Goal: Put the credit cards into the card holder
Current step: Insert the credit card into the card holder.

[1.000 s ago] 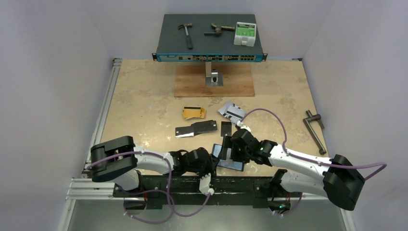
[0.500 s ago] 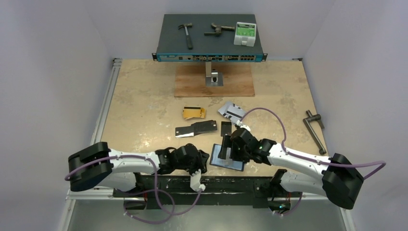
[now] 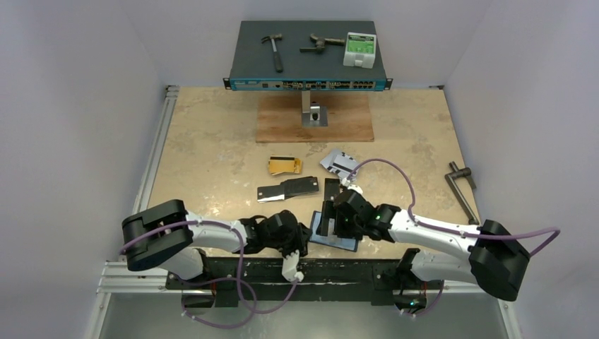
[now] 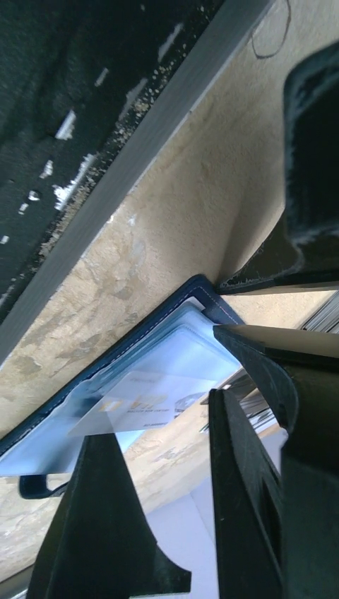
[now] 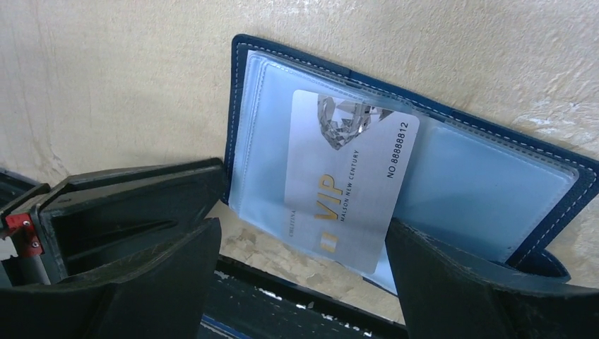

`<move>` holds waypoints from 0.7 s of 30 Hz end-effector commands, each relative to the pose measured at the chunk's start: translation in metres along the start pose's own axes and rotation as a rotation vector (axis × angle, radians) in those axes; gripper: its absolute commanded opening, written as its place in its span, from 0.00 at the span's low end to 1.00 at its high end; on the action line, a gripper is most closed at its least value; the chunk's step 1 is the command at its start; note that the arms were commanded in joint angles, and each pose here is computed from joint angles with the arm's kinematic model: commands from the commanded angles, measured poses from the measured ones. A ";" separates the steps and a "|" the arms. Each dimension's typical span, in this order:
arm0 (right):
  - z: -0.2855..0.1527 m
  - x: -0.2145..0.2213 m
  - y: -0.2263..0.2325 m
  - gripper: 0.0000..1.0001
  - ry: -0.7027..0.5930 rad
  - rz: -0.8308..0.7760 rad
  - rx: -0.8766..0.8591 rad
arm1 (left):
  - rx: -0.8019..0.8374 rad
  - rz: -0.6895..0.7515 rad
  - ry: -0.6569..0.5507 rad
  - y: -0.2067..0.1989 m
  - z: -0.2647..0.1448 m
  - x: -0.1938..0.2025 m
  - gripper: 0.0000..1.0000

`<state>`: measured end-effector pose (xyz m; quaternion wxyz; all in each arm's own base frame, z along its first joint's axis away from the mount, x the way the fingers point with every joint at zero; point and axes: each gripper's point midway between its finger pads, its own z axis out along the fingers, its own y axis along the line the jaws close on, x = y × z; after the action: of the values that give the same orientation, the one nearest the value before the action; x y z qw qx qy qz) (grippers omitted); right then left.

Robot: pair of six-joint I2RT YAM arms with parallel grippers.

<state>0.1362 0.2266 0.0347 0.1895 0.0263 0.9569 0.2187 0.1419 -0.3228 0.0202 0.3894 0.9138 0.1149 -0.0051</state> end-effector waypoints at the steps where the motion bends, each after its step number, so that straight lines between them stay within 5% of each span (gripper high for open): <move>1: -0.003 -0.010 0.018 0.86 -0.032 0.018 -0.037 | -0.052 0.025 -0.054 0.021 0.004 -0.017 0.21; 21: 0.009 -0.001 0.056 0.87 0.017 -0.052 -0.142 | -0.057 -0.021 -0.046 0.024 0.004 -0.027 0.21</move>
<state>0.1342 0.2445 0.0316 0.1790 0.0028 0.9605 0.2131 0.1203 -0.3320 0.0203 0.3862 0.9147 0.1168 -0.0224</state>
